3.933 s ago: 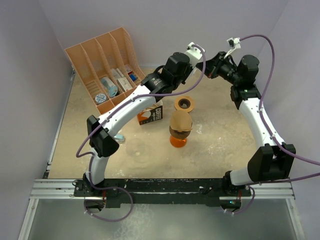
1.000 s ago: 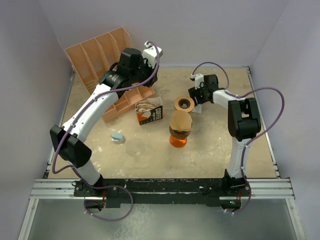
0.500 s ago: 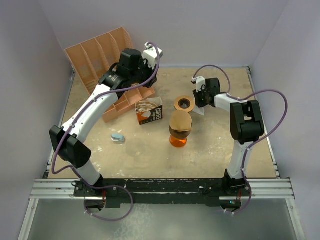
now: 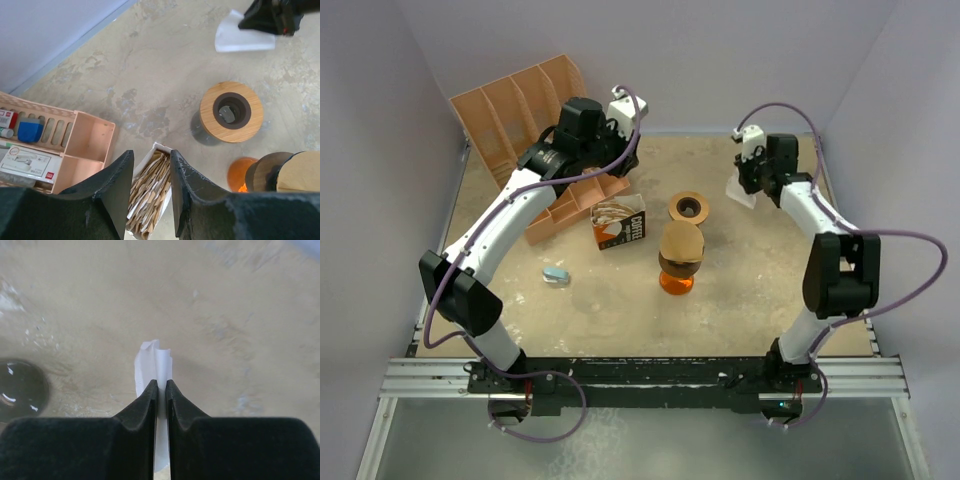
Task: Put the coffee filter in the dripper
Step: Pick up the coffee filter from the center of the board.
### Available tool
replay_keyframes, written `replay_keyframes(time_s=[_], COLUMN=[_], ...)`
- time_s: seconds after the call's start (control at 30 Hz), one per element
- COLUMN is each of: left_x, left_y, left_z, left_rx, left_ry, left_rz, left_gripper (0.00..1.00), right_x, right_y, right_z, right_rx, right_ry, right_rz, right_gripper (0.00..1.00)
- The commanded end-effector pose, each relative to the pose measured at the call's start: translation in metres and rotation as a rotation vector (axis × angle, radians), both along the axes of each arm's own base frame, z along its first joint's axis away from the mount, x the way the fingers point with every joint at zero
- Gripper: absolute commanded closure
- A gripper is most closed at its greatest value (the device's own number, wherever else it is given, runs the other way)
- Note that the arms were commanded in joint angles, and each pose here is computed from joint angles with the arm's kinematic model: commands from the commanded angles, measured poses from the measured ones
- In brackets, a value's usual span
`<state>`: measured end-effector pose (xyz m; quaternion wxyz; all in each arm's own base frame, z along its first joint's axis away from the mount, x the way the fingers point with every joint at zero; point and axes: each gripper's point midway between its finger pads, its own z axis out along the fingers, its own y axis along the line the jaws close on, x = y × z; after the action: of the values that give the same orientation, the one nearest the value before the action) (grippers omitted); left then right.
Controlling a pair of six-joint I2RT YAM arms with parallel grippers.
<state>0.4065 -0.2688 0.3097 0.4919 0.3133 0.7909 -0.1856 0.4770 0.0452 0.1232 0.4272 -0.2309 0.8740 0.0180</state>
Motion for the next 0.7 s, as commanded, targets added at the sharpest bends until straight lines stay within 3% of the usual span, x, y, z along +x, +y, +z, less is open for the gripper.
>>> replay_keyframes(time_s=[0.0,0.17,0.33,0.5,0.67], left_x=[-0.009,-0.011,-0.011,-0.012,-0.016], left_y=[-0.014,-0.033,-0.062,-0.089,-0.098], left_z=[0.029,0.043,0.069,0.098,0.118], left_rx=[-0.109,-0.228,-0.454,-0.657,-0.730], left_ry=[-0.037,-0.009,0.068,0.119,0.109], left_rz=[-0.066,-0.096,-0.116,-0.153,-0.222], left_gripper=[0.67,0.66,0.64,0.61,0.58], right_x=[0.007,0.000,-0.022,-0.047,-0.078], right_y=[0.010,0.039,0.074,0.098,0.118], right_z=[0.101,0.201,0.293,0.342,0.358], right_rx=[0.041,0.192,0.416,0.546,0.608], right_ry=[-0.201,-0.361,-0.479,-0.557,-0.590], right_rz=[0.070,0.170,0.291,0.430,0.611], right_gripper=[0.88,0.87,0.85,0.85,0.84])
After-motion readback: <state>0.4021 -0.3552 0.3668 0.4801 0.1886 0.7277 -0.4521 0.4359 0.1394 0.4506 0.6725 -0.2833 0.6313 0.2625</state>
